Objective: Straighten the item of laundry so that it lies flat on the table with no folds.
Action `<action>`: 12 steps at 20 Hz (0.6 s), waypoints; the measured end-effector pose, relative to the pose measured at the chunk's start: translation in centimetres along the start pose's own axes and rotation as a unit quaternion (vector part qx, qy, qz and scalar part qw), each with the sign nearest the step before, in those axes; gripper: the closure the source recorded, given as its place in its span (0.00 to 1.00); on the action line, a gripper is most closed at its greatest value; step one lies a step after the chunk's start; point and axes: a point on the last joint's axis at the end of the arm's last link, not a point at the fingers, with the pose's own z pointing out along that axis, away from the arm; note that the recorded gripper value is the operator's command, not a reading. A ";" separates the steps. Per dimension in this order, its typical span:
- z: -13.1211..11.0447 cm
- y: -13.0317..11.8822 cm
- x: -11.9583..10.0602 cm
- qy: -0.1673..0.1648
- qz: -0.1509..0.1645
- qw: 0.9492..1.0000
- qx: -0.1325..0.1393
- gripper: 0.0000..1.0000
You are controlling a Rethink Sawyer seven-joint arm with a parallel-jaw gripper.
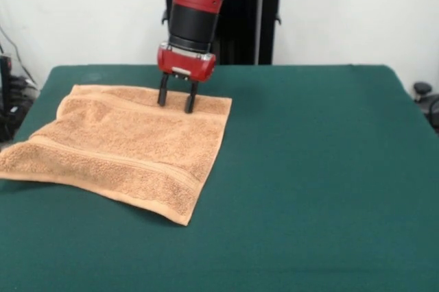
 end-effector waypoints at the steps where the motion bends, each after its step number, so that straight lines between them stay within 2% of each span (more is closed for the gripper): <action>1: 0.0 0.2 0.0 -0.001 -0.001 1.000 0.002 0.00; 12: 0.0 2.2 0.1 -0.013 0.014 0.999 0.047 0.00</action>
